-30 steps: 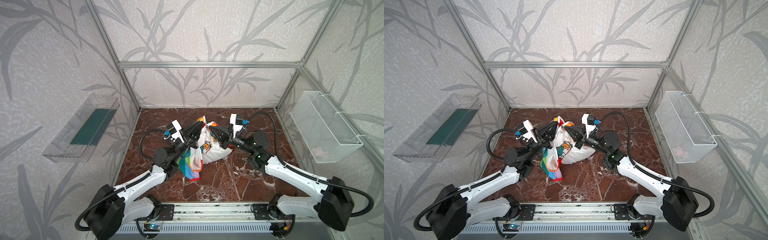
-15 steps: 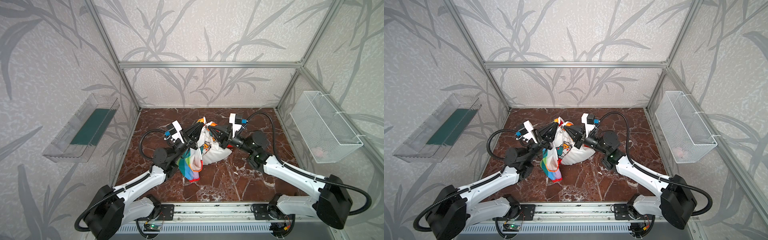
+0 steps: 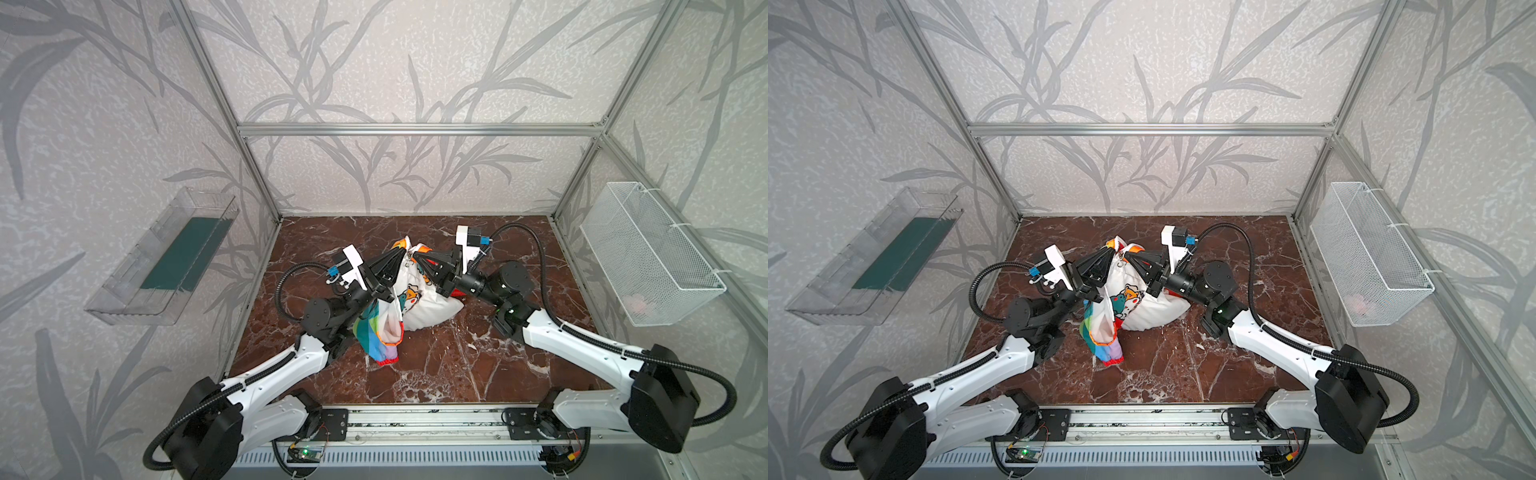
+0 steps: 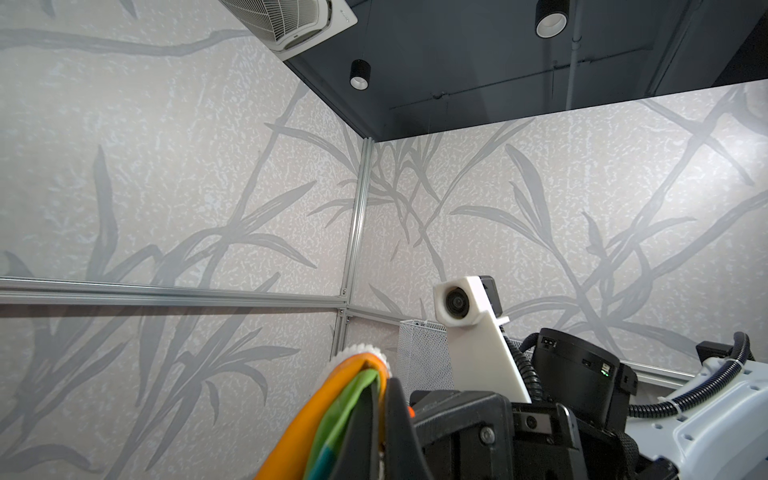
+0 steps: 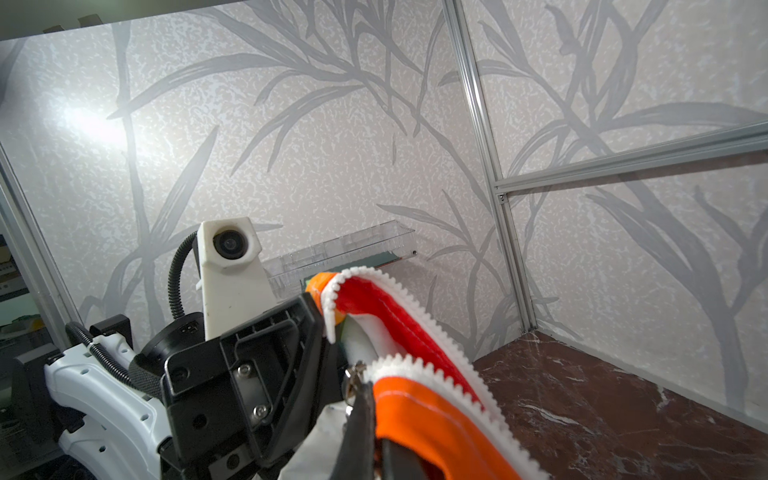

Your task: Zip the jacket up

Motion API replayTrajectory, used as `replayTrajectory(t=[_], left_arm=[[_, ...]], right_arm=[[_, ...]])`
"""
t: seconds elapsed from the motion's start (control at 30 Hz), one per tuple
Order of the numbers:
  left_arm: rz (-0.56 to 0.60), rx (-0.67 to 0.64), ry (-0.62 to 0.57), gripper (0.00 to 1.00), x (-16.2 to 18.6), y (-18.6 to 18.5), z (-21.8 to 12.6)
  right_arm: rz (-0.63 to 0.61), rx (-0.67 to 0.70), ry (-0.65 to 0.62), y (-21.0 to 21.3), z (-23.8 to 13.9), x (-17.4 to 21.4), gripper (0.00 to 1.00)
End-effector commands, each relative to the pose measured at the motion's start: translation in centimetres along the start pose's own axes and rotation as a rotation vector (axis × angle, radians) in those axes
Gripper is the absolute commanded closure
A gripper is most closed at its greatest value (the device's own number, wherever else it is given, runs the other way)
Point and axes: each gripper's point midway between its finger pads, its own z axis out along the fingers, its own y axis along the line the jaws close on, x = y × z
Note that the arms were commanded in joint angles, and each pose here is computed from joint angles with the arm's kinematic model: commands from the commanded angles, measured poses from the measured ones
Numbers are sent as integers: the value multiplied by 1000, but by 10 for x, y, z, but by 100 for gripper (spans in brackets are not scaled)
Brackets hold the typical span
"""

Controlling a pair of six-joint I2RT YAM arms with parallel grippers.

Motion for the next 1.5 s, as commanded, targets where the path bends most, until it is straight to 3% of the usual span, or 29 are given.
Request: replayTrajectory(t=[0.0, 1.47], left_arm=[[31, 9, -35, 100, -9, -5, -5], [8, 33, -66, 100, -23, -14, 7]], right_arm=[[-45, -67, -85, 18, 3, -32, 100], [10, -47, -57, 14, -10, -18, 100]])
